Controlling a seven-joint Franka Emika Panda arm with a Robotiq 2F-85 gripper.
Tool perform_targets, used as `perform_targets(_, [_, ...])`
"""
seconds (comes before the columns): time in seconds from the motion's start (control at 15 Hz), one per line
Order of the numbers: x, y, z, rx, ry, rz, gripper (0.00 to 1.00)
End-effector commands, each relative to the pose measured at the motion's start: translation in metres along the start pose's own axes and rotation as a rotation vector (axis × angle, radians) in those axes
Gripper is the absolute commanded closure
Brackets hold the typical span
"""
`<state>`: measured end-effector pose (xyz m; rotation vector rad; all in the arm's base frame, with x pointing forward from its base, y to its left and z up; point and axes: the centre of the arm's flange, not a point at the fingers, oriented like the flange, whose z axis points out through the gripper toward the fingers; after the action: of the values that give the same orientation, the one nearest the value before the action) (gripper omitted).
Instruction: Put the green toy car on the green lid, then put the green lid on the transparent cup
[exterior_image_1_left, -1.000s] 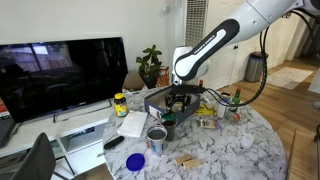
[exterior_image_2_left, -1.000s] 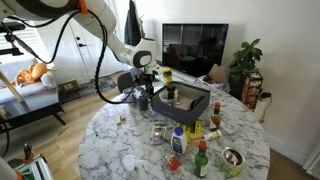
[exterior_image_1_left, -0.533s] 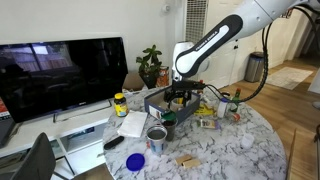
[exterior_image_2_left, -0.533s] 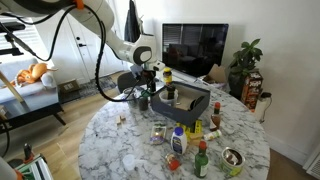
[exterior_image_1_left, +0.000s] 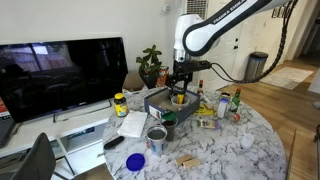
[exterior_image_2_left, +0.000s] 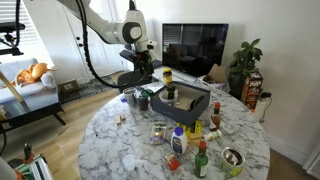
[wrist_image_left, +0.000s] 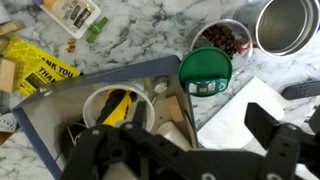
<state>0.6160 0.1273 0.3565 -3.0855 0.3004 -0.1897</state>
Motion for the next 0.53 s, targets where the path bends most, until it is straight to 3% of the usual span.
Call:
perform_targets(0.0, [-0.043, 0.005, -0.063, -0.027, 0.029, -0.191, 0.00])
perform_targets(0.2, [-0.058, 0.003, -0.091, -0.002, 0.055, -0.296, 0.00])
perform_targets(0.27, [-0.033, -0.009, -0.080, 0.000, 0.061, -0.232, 0.00])
perform_targets(0.47, [-0.045, -0.008, -0.093, 0.002, 0.073, -0.275, 0.00])
